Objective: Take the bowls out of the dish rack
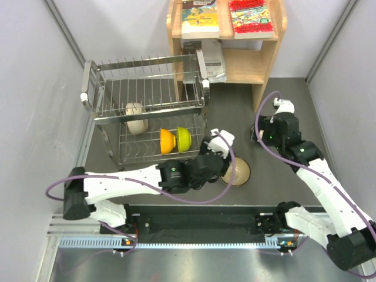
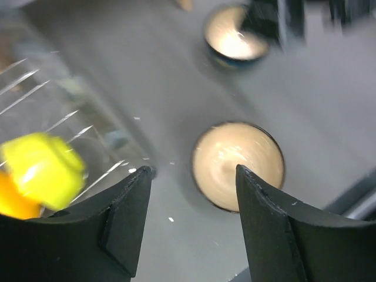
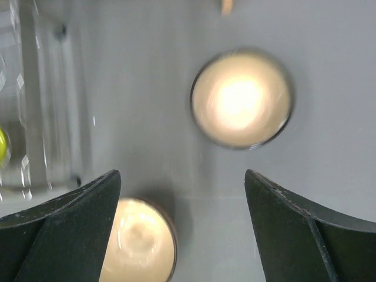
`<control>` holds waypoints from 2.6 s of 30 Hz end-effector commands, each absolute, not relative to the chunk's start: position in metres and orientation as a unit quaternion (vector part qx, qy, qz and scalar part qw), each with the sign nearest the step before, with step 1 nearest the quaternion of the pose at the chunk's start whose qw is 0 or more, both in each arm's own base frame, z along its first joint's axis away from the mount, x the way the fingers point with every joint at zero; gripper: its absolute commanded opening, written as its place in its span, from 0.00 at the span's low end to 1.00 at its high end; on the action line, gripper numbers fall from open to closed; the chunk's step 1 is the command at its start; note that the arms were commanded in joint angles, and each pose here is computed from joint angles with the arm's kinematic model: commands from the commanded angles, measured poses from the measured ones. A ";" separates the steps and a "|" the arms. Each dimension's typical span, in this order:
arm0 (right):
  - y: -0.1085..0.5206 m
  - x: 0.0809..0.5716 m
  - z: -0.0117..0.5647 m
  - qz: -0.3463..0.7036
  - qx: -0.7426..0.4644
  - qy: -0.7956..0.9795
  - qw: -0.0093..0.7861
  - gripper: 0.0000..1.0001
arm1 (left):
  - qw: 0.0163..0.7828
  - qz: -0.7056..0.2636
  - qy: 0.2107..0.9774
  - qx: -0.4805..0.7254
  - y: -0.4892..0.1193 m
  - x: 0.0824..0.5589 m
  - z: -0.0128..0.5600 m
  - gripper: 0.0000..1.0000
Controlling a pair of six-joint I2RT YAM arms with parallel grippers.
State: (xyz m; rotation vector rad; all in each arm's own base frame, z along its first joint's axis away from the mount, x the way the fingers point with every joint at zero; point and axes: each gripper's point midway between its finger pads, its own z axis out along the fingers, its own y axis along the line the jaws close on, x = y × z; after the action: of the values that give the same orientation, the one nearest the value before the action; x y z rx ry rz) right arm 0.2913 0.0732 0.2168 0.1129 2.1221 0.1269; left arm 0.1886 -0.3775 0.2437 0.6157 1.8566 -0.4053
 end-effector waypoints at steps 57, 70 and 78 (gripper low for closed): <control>0.126 0.251 0.068 0.126 0.046 0.949 0.286 0.00 | 0.551 -0.171 0.808 0.116 -0.288 0.190 0.217 0.66; 0.114 0.276 0.171 0.124 0.061 0.902 0.409 0.00 | 0.557 -0.161 0.809 0.099 -0.272 0.192 0.213 0.66; 0.086 0.322 0.214 0.071 0.104 0.879 0.460 0.00 | 0.558 -0.153 0.811 0.089 -0.259 0.190 0.215 0.66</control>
State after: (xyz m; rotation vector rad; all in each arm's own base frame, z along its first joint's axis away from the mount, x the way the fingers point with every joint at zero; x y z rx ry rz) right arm 0.2767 0.0967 0.1570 0.1712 2.3611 0.1812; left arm 0.1882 -0.2728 0.2065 0.2729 1.9305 -0.3612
